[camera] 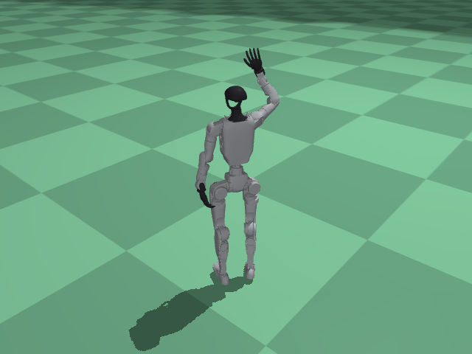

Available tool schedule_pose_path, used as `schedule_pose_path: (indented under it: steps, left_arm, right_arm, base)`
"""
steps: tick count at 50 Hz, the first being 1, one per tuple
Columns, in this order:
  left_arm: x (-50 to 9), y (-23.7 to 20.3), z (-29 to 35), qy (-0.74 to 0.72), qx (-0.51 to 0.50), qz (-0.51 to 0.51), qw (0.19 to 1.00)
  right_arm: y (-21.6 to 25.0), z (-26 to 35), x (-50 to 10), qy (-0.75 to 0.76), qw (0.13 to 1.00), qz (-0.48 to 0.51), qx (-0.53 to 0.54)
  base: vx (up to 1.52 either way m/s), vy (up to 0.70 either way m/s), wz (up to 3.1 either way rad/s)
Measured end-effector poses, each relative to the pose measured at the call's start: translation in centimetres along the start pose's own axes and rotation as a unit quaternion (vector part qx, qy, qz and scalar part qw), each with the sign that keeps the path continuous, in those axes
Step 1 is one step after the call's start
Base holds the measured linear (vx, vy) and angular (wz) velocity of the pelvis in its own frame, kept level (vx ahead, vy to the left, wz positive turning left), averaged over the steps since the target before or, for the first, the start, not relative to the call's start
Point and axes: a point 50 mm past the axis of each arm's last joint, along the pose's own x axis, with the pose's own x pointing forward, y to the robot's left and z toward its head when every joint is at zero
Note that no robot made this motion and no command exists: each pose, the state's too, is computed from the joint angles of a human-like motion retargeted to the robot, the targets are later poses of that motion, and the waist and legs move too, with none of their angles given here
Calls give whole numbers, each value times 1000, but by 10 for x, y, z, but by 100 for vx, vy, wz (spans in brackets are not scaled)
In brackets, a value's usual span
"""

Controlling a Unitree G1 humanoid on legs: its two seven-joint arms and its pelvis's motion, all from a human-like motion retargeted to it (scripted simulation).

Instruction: In place motions

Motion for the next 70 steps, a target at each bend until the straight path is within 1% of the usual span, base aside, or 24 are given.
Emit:
schedule_pose_path:
  steps: [5,8,12,15,18,21,25,28,31,33,37,39,41,43,46,50,54,57,60,62,63,65,68,70]
  left_arm:
    - [3,-8,0,3,24,-6,1000]
    - [8,-22,2,9,46,-22,999]
    - [12,-34,-4,30,64,-38,997]
    - [12,-26,-14,44,43,-30,998]
    - [11,-23,-18,47,17,-27,998]
    - [14,-25,-20,28,-28,-15,999]
    - [17,-32,-18,-8,-125,-7,992]
    - [11,-24,-19,-7,-241,-19,970]
    - [-5,4,-11,-32,-365,-25,930]
    - [-26,40,-1,-71,-403,4,912]
    - [-124,152,11,-121,-320,203,918]
    - [-201,201,12,-134,-288,326,890]
    - [-279,225,25,-184,-305,430,830]
    - [-353,232,43,-293,-353,480,748]
    - [-464,212,85,-519,-361,479,609]
    - [-600,123,126,-717,-212,518,415]
    - [-690,1,118,-731,-20,649,210]
    - [-721,-79,86,-678,37,734,-23]
    - [-722,-137,61,-589,66,767,-246]
    - [-716,-152,61,-559,73,759,-326]
    - [-714,-152,66,-549,78,761,-336]
    - [-715,-131,77,-527,79,792,-298]
    - [-709,-52,90,-488,30,858,-157]
    - [-689,14,91,-466,-28,883,-37]
  right_arm:
    - [-44,57,29,-164,966,-185,76]
    - [-35,45,22,-160,960,-210,96]
    - [11,-15,-14,6,995,-96,32]
    - [46,-62,-90,215,975,59,2]
    - [57,-97,-175,436,875,212,10]
    - [49,-116,-255,599,732,316,73]
    - [16,-133,-339,733,587,318,132]
    - [-33,-149,-399,810,501,296,78]
    - [-90,-152,-448,866,406,292,11]
    - [-115,-144,-470,896,348,277,-4]
    - [-134,-139,-484,933,298,199,37]
    - [-124,-146,-474,932,313,172,52]
    - [-102,-159,-451,912,364,178,67]
    - [-67,-171,-413,868,440,213,84]
    - [-1,-170,-331,758,577,279,120]
    - [55,-134,-211,538,765,322,145]
    - [61,-81,-102,262,916,293,83]
    - [42,-31,-35,72,989,129,4]
    - [12,16,7,-77,992,-95,-9]
    - [11,25,9,-110,985,-130,13]
    - [17,22,4,-106,988,-111,18]
    - [36,-5,-13,-55,998,-28,-9]
    - [61,-72,-74,110,977,145,-109]
    - [64,-118,-133,227,914,294,-163]
  base:
    - [-1,0,0]
    - [-6,12,-19]
    - [-8,16,-7]
    - [-9,15,20]
    - [-10,17,23]
    - [-11,22,17]
    - [-9,19,9]
    - [-5,12,12]
    - [-4,6,12]
    - [-5,8,9]
    - [-8,8,1]
    - [-7,8,-12]
    - [-5,11,-10]
    - [-6,16,-9]
    - [1,21,-15]
    - [16,8,-20]
    - [9,-12,-3]
    - [8,-8,-4]
    - [11,-6,-13]
    - [13,-7,-15]
    - [10,-5,-16]
    - [3,-1,-7]
    - [-4,5,-6]
    - [-2,3,-2]
